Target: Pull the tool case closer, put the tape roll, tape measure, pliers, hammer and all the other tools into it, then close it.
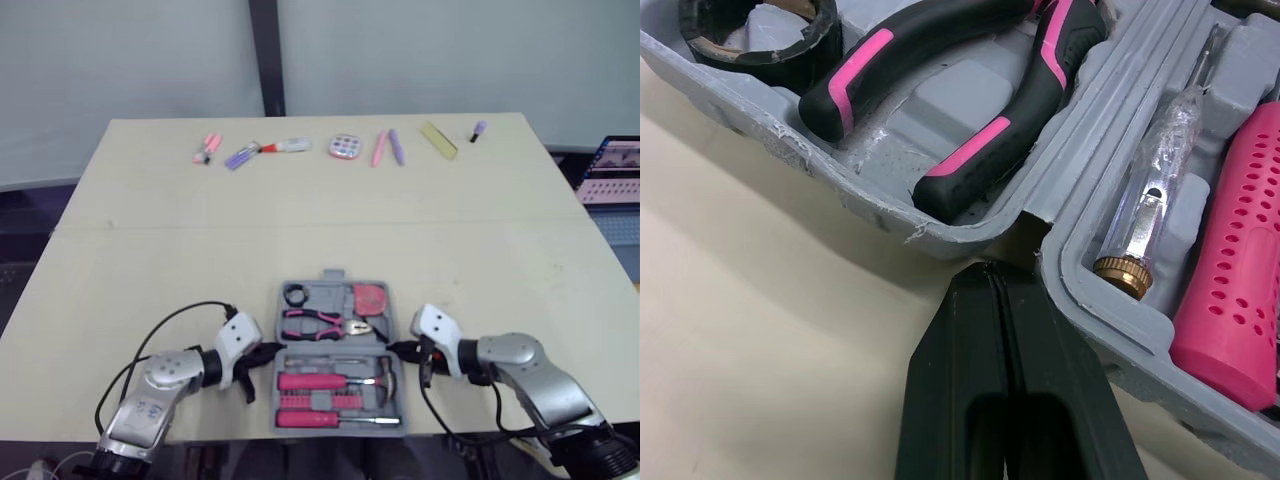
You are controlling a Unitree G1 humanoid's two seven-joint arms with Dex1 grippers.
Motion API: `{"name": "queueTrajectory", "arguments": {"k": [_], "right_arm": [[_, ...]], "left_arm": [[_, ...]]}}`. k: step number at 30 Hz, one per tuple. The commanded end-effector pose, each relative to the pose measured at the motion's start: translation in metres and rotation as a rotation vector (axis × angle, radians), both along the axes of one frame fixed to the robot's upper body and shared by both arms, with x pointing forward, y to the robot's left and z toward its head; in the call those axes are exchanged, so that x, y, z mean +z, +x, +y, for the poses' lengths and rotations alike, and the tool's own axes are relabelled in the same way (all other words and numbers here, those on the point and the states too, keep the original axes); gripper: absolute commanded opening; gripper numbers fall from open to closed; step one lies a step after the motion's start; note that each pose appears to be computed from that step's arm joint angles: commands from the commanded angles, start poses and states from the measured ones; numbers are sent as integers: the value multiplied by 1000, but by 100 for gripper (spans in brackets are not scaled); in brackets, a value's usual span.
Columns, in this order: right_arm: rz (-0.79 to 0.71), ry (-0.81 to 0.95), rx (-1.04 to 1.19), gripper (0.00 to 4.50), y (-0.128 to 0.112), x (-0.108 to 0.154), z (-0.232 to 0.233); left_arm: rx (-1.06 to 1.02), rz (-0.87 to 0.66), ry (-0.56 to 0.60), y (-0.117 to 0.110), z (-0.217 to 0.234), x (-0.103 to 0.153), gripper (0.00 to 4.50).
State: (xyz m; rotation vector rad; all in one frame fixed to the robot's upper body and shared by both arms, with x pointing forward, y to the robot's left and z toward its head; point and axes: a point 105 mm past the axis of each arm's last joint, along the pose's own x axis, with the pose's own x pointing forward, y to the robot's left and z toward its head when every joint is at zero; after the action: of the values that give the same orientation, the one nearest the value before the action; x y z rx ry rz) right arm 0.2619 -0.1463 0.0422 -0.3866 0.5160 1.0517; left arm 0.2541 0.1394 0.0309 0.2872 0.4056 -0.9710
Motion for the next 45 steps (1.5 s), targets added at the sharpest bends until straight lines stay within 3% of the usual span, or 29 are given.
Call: {"name": "queueTrajectory", "arguments": {"k": [1,29,45], "right_arm": [[-19,32,45,6,-2,7,11],[-39,22,30,6,8,8,8],[1,-2,30,6,-3,7,-8]], "left_arm": [[-13,-3,-15,-4,-3,4,0],[15,-4,-6,-4,3,5,0],[30,-3,24,-1,16,3,0]]}}
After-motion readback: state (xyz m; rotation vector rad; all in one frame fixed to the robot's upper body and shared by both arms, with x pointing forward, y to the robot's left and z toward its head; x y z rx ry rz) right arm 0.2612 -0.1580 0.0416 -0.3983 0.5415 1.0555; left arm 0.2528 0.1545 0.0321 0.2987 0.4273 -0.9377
